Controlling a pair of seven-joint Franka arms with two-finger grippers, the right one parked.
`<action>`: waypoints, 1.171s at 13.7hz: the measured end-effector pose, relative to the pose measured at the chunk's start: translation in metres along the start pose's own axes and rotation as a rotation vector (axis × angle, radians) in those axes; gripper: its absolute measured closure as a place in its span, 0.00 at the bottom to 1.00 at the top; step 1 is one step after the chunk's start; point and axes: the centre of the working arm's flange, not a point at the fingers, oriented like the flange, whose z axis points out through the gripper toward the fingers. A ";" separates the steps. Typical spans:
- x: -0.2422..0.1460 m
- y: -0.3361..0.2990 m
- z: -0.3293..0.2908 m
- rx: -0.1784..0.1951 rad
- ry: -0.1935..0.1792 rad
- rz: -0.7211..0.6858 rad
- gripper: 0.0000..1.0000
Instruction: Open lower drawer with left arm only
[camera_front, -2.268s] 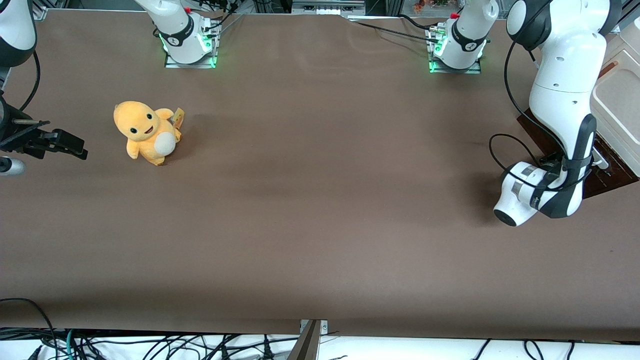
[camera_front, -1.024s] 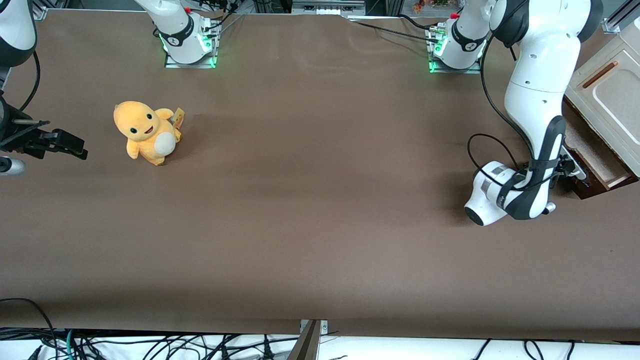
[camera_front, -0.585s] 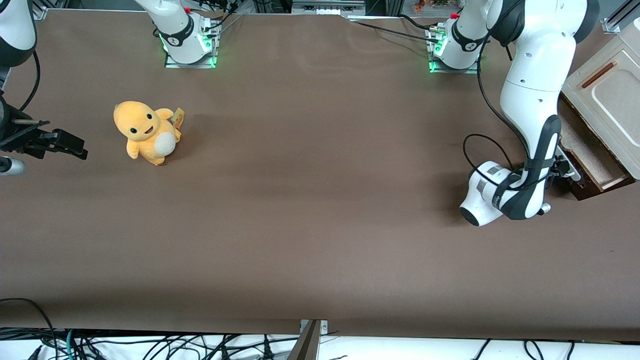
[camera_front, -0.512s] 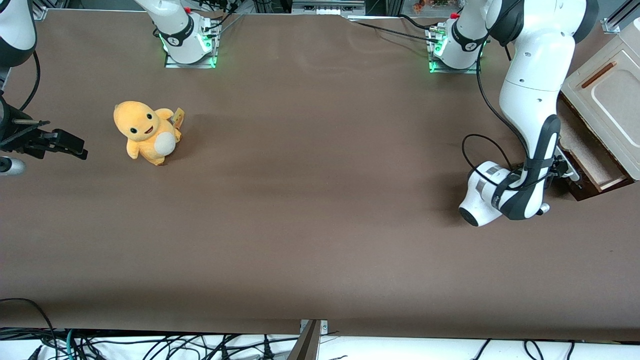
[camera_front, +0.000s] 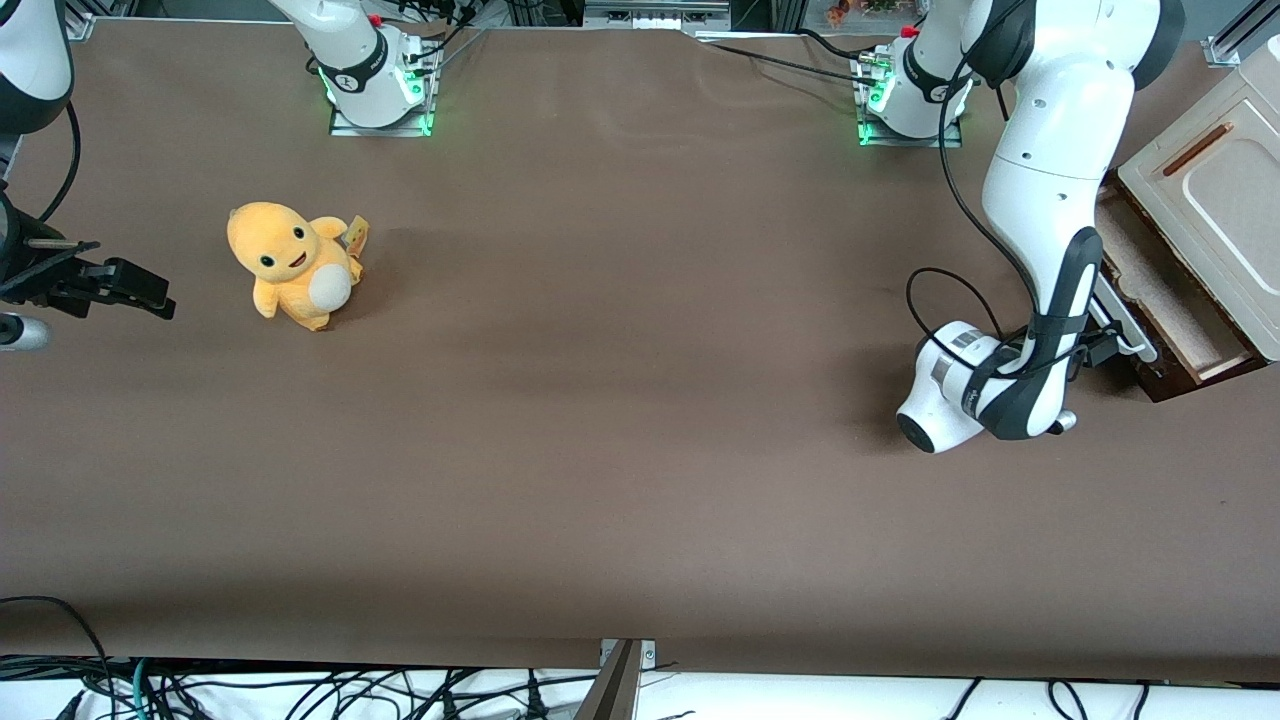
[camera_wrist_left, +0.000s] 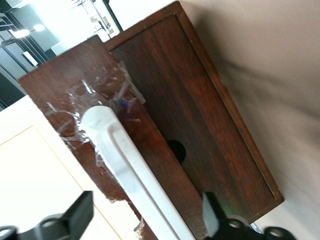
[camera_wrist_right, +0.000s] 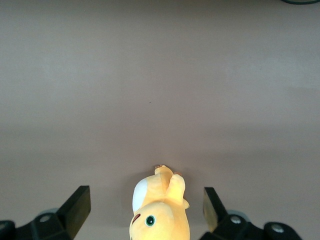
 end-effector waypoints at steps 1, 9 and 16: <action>-0.001 -0.005 -0.007 -0.034 0.002 -0.009 0.00; -0.031 -0.125 -0.099 -0.775 0.027 -0.057 0.00; -0.048 -0.255 -0.085 -1.251 0.178 -0.096 0.00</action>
